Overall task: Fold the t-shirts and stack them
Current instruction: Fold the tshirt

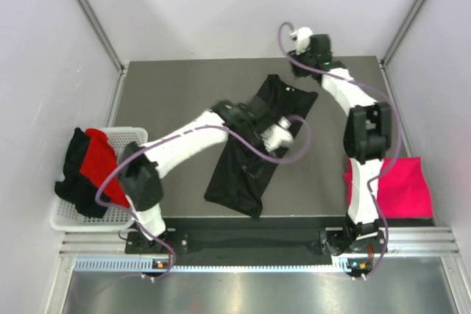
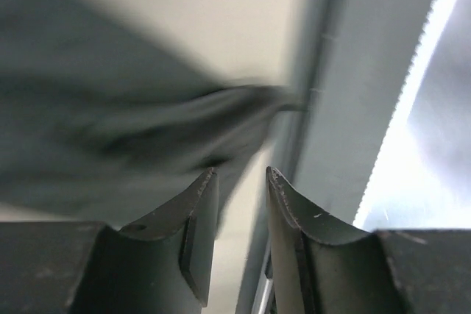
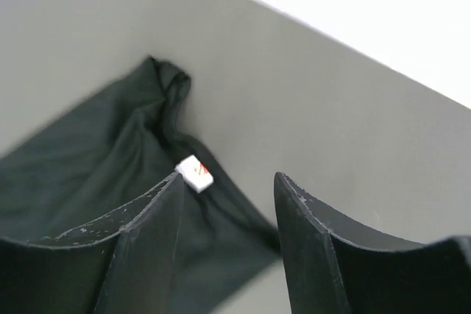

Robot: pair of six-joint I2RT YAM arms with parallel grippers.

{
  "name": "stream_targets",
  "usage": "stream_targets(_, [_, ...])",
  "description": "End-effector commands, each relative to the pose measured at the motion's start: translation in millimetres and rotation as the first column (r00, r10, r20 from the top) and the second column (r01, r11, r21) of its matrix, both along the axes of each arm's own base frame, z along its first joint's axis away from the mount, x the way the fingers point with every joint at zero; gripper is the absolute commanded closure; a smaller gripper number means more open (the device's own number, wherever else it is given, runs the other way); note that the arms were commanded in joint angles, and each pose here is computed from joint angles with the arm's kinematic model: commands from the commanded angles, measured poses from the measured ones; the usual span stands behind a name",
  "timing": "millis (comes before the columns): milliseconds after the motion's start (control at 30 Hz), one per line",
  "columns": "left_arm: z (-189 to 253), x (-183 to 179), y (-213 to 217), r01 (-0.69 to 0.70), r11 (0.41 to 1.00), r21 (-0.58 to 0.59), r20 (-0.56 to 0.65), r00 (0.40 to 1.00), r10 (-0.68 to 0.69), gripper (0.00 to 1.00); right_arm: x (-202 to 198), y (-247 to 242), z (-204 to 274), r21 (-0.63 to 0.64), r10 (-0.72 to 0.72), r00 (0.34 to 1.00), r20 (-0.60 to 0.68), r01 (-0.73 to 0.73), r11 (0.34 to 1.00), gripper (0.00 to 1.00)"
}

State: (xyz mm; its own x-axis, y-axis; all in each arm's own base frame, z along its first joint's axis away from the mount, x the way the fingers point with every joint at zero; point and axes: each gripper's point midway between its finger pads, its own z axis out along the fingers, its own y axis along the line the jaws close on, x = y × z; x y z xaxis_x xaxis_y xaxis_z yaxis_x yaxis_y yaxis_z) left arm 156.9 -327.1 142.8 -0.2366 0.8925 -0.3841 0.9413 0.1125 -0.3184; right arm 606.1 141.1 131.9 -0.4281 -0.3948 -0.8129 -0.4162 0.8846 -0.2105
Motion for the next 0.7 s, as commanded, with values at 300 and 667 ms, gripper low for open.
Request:
stream_targets(300, [-10.0, 100.5, 102.1, -0.502, 0.857, -0.115, 0.089, 0.854, 0.512, 0.69, -76.1, -39.7, -6.4, 0.401, -0.007, 0.946, -0.325, 0.144, 0.905, 0.46])
stream_targets(667, [-27.7, 107.5, 132.6, -0.641, 0.763, -0.085, -0.002, 0.766, 0.643, 0.67, -71.9, -47.3, -67.7, 0.46, -0.018, 0.878, -0.479, 0.269, 0.846, 0.44])
